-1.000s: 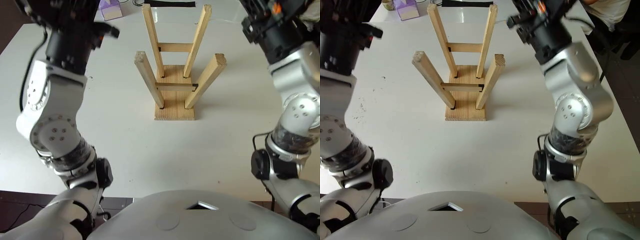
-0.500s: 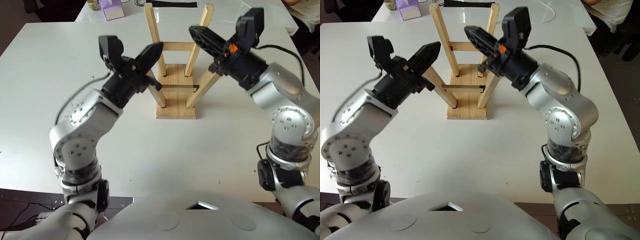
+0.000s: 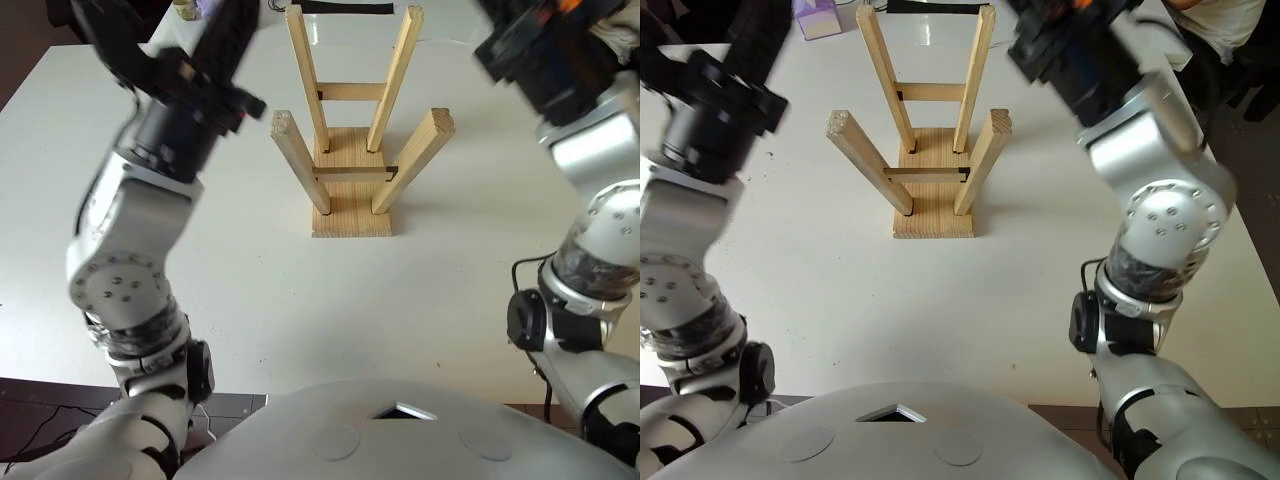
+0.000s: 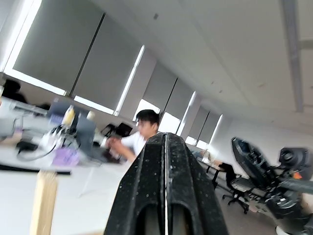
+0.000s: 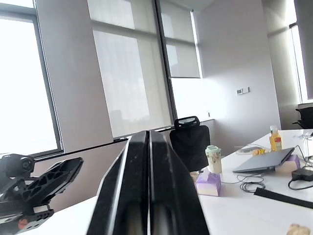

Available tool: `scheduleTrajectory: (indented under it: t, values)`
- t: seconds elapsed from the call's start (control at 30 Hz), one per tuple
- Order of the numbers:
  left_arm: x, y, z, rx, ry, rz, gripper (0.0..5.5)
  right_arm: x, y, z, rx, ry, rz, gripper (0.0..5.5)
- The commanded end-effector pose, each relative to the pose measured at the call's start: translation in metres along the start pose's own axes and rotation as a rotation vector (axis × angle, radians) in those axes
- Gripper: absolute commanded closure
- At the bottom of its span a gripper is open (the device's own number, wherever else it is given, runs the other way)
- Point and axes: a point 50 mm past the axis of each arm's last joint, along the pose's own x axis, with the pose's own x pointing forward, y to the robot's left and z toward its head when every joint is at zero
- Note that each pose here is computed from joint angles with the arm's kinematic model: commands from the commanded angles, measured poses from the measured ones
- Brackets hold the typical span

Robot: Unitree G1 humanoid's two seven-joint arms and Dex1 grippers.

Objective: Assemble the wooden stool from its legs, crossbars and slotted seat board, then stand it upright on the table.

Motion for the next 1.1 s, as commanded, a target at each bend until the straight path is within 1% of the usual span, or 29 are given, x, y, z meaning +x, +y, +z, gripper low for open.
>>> scheduleTrajectory:
  t: [0.03, 0.1, 0.13, 0.2, 0.23, 0.27, 0.33, 0.37, 0.43, 0.53, 0.63, 0.7, 0.77, 0.83, 0.87, 0.93, 1.03, 1.1]
  values:
    - [0.01, -0.001, 0.033, 0.062, -0.037, -0.016, 5.46, 0.007, -0.003, 0.023, -0.024, -0.053, -0.002, 5.5]
    - [0.011, 0.006, 0.023, 0.047, 0.033, 0.015, 5.46, 0.003, -0.002, 0.006, -0.031, 0.052, 0.009, 5.5]
    - [0.009, 0.01, 0.008, 0.014, 0.092, 0.036, 5.46, -0.002, -0.001, -0.015, -0.028, 0.144, 0.015, 5.5]
    - [0.004, 0.016, -0.035, -0.065, 0.242, 0.06, 5.46, -0.016, 0.0, -0.065, 0.016, 0.343, -0.014, 5.5]
    - [0.001, 0.015, -0.056, -0.111, 0.308, 0.046, 5.46, -0.026, 0.0, -0.087, 0.041, 0.42, -0.031, 5.5]
    - [-0.003, 0.022, -0.078, -0.127, 0.387, 0.081, 5.46, -0.035, -0.001, -0.105, 0.059, 0.483, -0.064, 5.5]
    - [-0.021, 0.036, -0.111, -0.132, 0.497, 0.147, 5.46, -0.044, -0.002, -0.127, 0.072, 0.546, -0.073, 5.5]
    - [-0.028, 0.039, -0.118, -0.126, 0.516, 0.162, 5.46, -0.042, -0.002, -0.128, 0.075, 0.535, -0.069, 5.5]
    - [-0.027, 0.037, -0.106, -0.143, 0.438, 0.144, 5.46, -0.033, -0.002, -0.114, 0.095, 0.443, -0.054, 5.5]
    - [-0.017, 0.031, -0.075, -0.11, 0.296, 0.086, 5.46, -0.02, -0.004, -0.084, 0.123, 0.286, -0.035, 5.5]
    - [0.003, 0.018, -0.035, -0.113, 0.125, 0.01, 5.46, -0.008, -0.006, -0.048, 0.145, 0.125, -0.021, 5.5]
    - [0.015, 0.009, -0.015, -0.117, 0.055, -0.039, 5.46, -0.002, -0.008, -0.031, 0.141, 0.069, -0.014, 5.5]
    - [0.023, 0.007, -0.008, -0.099, 0.045, -0.059, 5.46, 0.002, -0.009, -0.026, 0.112, 0.07, -0.002, 5.5]
    - [0.029, 0.015, -0.014, -0.08, 0.087, -0.032, 5.46, 0.003, -0.014, -0.035, 0.073, 0.127, -0.016, 5.5]
    - [0.031, 0.021, -0.022, -0.048, 0.132, -0.005, 5.46, 0.002, -0.016, -0.042, 0.054, 0.168, -0.023, 5.5]
    - [0.028, 0.033, -0.045, -0.065, 0.222, 0.049, 5.46, -0.006, -0.019, -0.066, 0.04, 0.27, -0.029, 5.5]
    - [0.007, 0.049, -0.093, -0.106, 0.394, 0.12, 5.46, -0.029, -0.025, -0.114, 0.069, 0.43, -0.056, 5.5]
    - [-0.006, 0.054, -0.114, -0.111, 0.462, 0.15, 5.46, -0.035, -0.023, -0.129, 0.081, 0.449, -0.044, 5.5]
